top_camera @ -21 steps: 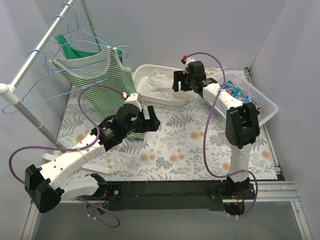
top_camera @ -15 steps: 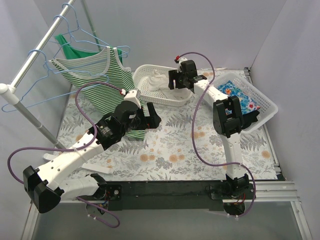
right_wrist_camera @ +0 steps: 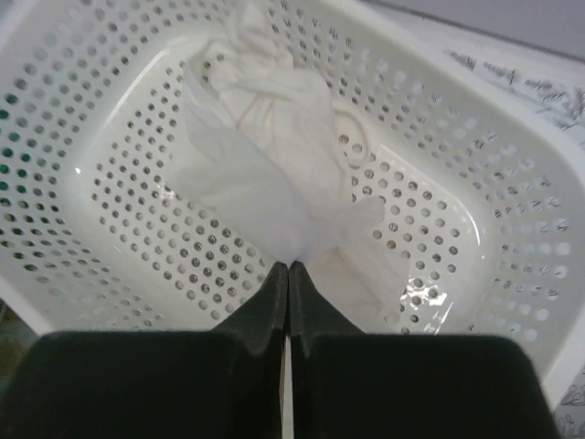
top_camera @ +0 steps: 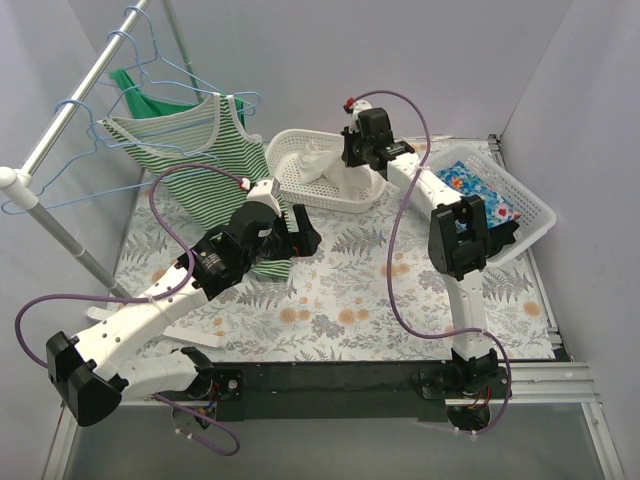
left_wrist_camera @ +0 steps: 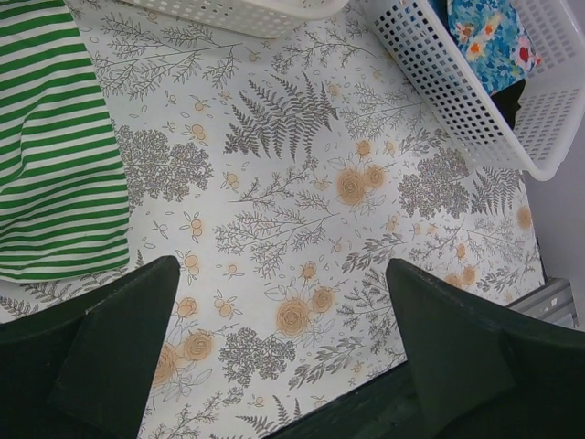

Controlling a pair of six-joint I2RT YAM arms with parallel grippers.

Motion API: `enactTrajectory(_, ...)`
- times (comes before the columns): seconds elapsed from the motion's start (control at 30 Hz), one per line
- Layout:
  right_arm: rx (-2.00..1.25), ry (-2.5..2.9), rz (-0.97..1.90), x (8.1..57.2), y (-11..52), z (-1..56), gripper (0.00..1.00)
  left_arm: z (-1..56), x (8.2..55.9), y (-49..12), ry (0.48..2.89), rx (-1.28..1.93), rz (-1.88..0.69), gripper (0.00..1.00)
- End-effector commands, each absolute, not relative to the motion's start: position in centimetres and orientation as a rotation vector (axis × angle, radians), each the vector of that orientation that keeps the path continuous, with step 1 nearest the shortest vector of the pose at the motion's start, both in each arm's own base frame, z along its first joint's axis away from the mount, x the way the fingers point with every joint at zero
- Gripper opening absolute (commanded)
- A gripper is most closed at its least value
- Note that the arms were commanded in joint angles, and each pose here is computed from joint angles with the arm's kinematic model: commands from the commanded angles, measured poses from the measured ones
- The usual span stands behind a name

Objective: Place the tank top on the hanger

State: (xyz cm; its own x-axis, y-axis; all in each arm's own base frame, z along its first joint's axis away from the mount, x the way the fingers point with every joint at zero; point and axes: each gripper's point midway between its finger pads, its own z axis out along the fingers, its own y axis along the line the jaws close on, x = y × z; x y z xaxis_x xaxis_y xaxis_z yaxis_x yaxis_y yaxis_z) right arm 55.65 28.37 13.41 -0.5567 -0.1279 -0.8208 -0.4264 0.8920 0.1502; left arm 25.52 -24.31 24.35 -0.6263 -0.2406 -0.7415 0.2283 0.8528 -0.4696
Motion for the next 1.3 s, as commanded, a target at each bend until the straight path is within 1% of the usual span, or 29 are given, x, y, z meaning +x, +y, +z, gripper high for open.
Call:
enactTrajectory(0.0, -0.333, 1.835, 0.462, 56.4, 28.2, 29.0, 0.01, 26.1, 25.5, -23.6, 2.092, -0.042, -0.681, 0.98)
enactTrajectory(0.03, -0.325, 1.799, 0.469, 55.9, 28.0, 31.1, 0.01, 26.1, 25.4, -23.6, 2.09, -0.042, -0.682, 0.98)
enactTrajectory(0.1, -0.316, 1.763, 0.478, 55.1, 27.7, 33.4, 0.01, 26.4, 25.5, -23.4, 2.083, -0.049, -0.677, 0.98)
enactTrajectory(0.13, -0.31, 1.727, 0.485, 54.2, 27.3, 35.6, 0.01, 26.6, 25.5, -23.2, 2.075, -0.053, -0.673, 0.98)
enactTrajectory(0.2, -0.299, 1.705, 0.495, 53.1, 26.8, 37.3, 0.01, 27.1, 25.6, -22.9, 2.055, -0.065, -0.672, 0.98)
enactTrajectory(0.23, -0.293, 1.665, 0.505, 51.8, 26.3, 39.7, 0.01, 27.5, 25.6, -22.8, 2.042, -0.069, -0.671, 0.98)
enactTrajectory(0.3, -0.283, 1.657, 0.521, 50.2, 25.8, 40.9, 0.01, 28.2, 25.6, -22.6, 2.021, -0.073, -0.674, 0.98)
enactTrajectory(0.33, -0.275, 1.62, 0.538, 48.4, 25.1, 43.4, 0.01, 28.4, 25.7, -22.5, 2.013, -0.07, -0.673, 0.98)
enactTrajectory(0.4, -0.278, 1.621, 0.577, 46.3, 25.1, 44.3, 0.01, 29.1, 25.7, -22.5, 1.998, -0.067, -0.678, 0.98)
enactTrajectory(0.43, -0.278, 1.617, 0.592, 44.1, 24.6, 45.7, 0.01, 29.2, 25.8, -22.3, 1.997, -0.072, -0.67, 0.98)
enactTrajectory(0.47, -0.285, 1.622, 0.604, 43.0, 24.5, 45.9, 0.01, 29.3, 25.9, -22.2, 1.993, -0.079, -0.665, 0.98)
enactTrajectory(0.5, -0.292, 1.664, 0.616, 41.8, 25.0, 44.5, 0.01, 29.4, 25.9, -22.2, 1.991, -0.085, -0.665, 0.98)
enactTrajectory(0.53, -0.29, 1.656, 0.638, 39.5, 24.5, 45.4, 0.01, 29.4, 25.8, -22.1, 1.995, -0.092, -0.664, 0.98)
enactTrajectory(0.6, -0.33, 1.723, 0.714, 36.4, 25.4, 42.9, 0.01, 29.3, 25.6, -22.1, 2.002, -0.108, -0.682, 0.98)
enactTrajectory(0.7, -0.36, 1.908, 0.851, 30.2, 26.2, 35.2, 0.01, 28.8, 25.0, -21.8, 2.009, -0.117, -0.693, 0.98)
enactTrajectory(0.73, -0.349, 2.022, 0.861, 27.4, 25.3, 29.9, 0.01, 28.0, 24.8, -21.7, 2.022, -0.111, -0.69, 0.98)
enactTrajectory(0.8, -0.366, 2.127, 0.902, 23.8, 24.9, 25.0, 0.01, 27.4, 24.4, -21.7, 2.027, -0.085, -0.698, 0.98)
enactTrajectory(0.83, -0.359, 2.151, 0.917, 22.0, 24.0, 23.4, 0.16, 27.1, 24.1, -22.2, 2.039, -0.06, -0.723, 0.98)
enactTrajectory(0.87, -0.345, 2.266, 0.902, 20.1, 23.0, 18.6, 0.23, 26.2, 23.9, -22.3, 2.06, -0.048, -0.723, 0.98)
enactTrajectory(0.9, -0.339, 2.316, 0.883, 19.0, 22.1, 16.6, 0.28, 25.4, 23.8, -22.6, 2.083, -0.037, -0.725, 0.98)
enactTrajectory(0.93, -0.33, 2.311, 0.87, 18.3, 21.3, 16.2, 0.4, 24.9, 23.6, -23.0, 2.103, -0.029, -0.741, 0.98)
enactTrajectory(0.97, -0.309, 2.345, 0.841, 17.8, 20.6, 14.7, 0.48, 23.9, 23.4, -23.1, 2.127, -0.022, -0.735, 0.98)
enactTrajectory(1.0, -0.291, 2.332, 0.814, 18.0, 20.1, 14.7, 0.56, 23.1, 23.4, -23.3, 2.151, -0.018, -0.728, 0.98)
enactTrajectory(1.03, -0.279, 2.317, 0.798, 18.3, 20.0, 14.9, 0.67, 22.4, 23.2, -23.4, 2.173, -0.013, -0.734, 0.98)
enactTrajectory(1.07, -0.264, 2.298, 0.773, 19.1, 19.9, 15.6, 0.7, 21.4, 23.0, -23.5, 2.198, -0.01, -0.728, 0.98)
enactTrajectory(1.13, -0.229, 2.303, 0.674, 20.8, 19.4, 15.3, 0.73, 20.5, 22.7, -23.7, 2.22, -0.006, -0.739, 0.98)
enactTrajectory(1.2, -0.205, 2.285, 0.587, 22.9, 19.2, 15.4, 0.73, 19.5, 22.3, -23.8, 2.247, -0.01, -0.746, 0.98)
enactTrajectory(1.27, -0.177, 2.338, 0.496, 24.6, 19.0, 13.7, 0.71, 19.0, 22.3, -24.0, 2.255, -0.014, -0.757, 0.98)
